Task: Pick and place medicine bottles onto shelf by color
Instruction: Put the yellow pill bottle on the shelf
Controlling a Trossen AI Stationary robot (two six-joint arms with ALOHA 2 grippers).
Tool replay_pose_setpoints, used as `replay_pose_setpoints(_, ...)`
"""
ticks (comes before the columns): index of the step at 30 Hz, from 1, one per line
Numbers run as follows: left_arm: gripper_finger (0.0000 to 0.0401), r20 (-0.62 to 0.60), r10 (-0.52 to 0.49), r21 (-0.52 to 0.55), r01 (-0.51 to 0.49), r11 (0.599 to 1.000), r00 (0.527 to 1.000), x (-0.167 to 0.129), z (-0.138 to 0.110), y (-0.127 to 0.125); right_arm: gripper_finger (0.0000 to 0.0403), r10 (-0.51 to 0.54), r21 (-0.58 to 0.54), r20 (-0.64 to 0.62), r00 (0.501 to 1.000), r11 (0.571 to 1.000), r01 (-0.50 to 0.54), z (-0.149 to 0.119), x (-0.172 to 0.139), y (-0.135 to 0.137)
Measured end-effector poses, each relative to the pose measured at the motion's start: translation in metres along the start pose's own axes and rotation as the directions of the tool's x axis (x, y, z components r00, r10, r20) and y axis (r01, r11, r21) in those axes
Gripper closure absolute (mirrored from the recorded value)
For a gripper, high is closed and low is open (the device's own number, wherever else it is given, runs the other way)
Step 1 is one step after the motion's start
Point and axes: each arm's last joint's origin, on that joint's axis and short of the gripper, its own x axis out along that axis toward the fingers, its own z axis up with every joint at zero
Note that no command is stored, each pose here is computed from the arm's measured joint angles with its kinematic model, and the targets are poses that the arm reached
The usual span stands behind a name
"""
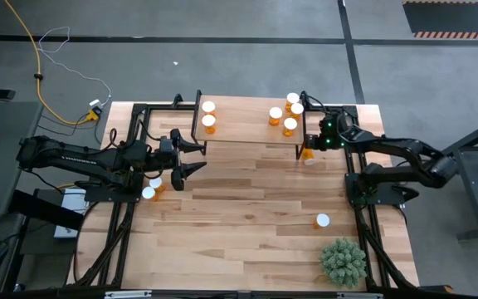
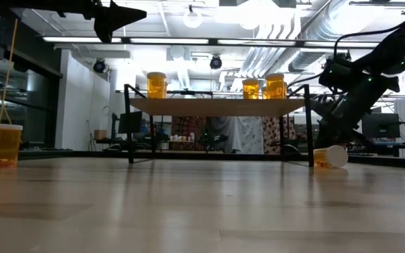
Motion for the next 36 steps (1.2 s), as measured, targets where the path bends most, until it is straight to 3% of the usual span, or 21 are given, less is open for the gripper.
replay_pose_setpoints(12,0.0139,0.000,0.000,0.000,0.000,1.000,1.000,0.000,0.000,0.000,0.0403,0.085,-0.047,-0.089,0.992,0.995,-0.089,-0.005,-0.003,0.002)
replay_pose_setpoints(27,0.0139,0.000,0.000,0.000,0.000,1.000,1.000,0.000,0.000,0.000,0.0403,0.023,-0.114,-0.269,0.963,0.992,-0.055,-0.034,-0.021,0.007)
replay_pose_setpoints(36,0.0139,0.000,0.000,0.000,0.000,1.000,1.000,0.000,0.000,0.000,0.0403,0.018,-0.152,-0.263,0.965,0.987,-0.060,-0.059,-0.044,0.026)
